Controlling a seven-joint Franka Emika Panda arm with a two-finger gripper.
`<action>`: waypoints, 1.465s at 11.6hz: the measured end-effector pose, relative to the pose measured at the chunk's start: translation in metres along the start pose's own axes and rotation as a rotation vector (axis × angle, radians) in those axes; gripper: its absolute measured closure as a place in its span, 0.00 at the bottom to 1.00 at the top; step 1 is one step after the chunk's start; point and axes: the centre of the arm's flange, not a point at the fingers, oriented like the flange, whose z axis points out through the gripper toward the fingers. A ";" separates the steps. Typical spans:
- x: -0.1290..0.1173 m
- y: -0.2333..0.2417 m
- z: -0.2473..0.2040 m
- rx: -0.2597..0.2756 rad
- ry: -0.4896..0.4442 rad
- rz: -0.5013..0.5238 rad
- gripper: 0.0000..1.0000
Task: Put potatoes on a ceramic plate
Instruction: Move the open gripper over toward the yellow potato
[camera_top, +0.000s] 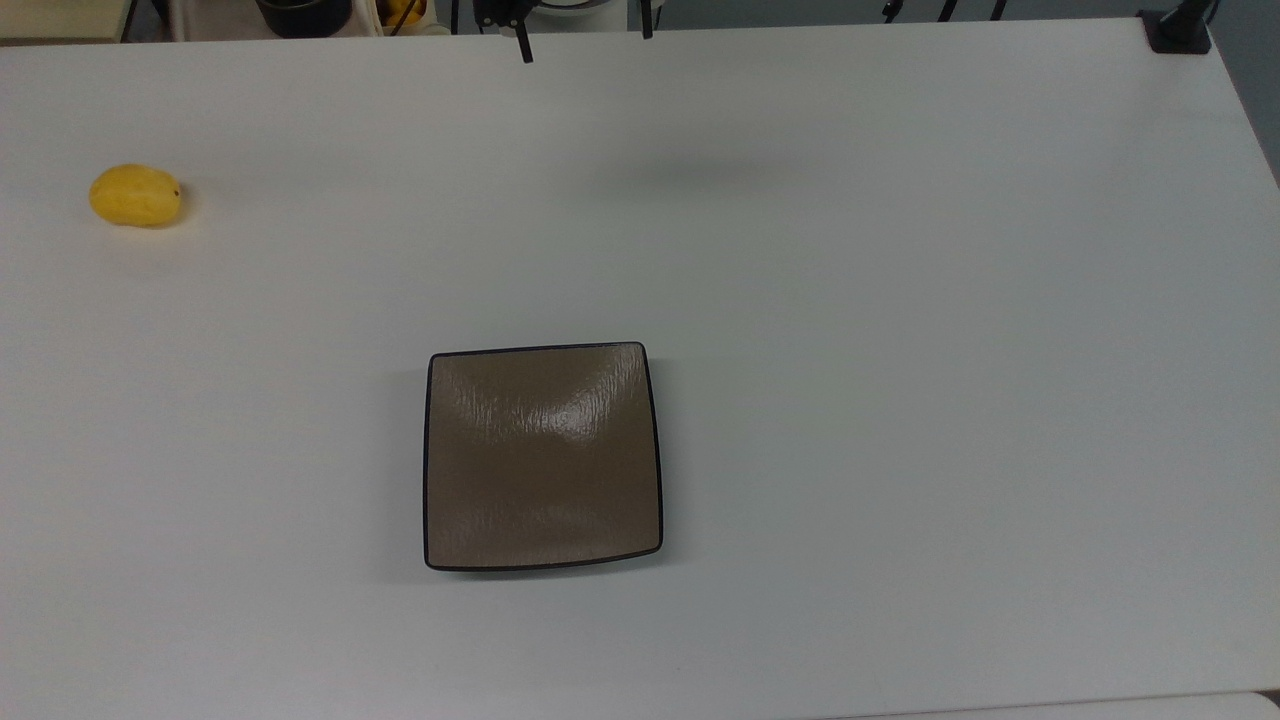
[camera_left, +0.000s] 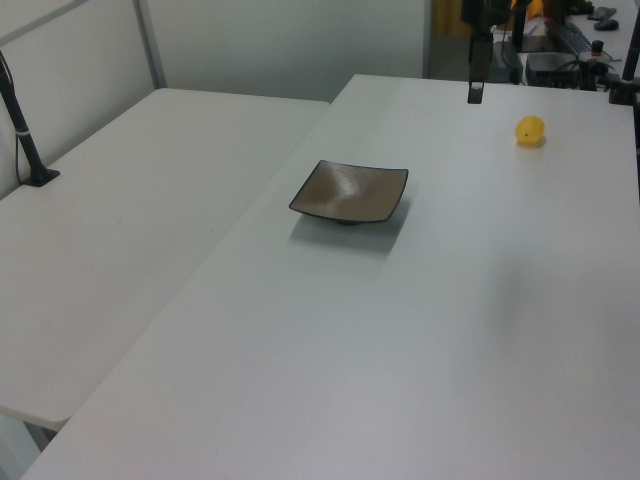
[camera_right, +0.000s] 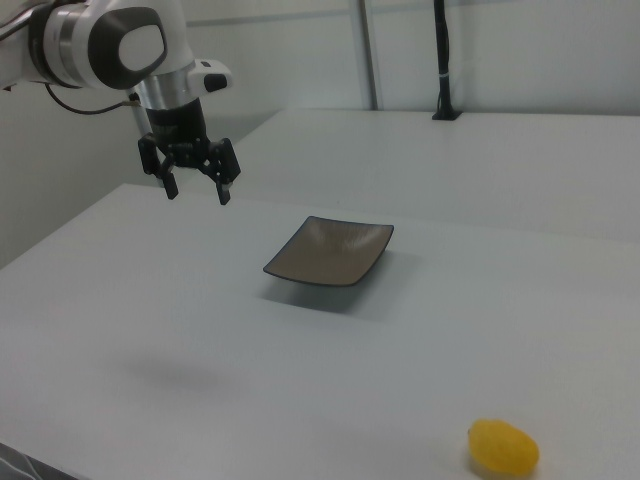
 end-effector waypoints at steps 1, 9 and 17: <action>0.000 0.000 0.000 0.000 0.000 -0.009 0.00; -0.006 0.034 0.004 0.000 -0.008 -0.177 0.00; -0.061 0.191 0.000 -0.005 -0.012 -0.635 0.00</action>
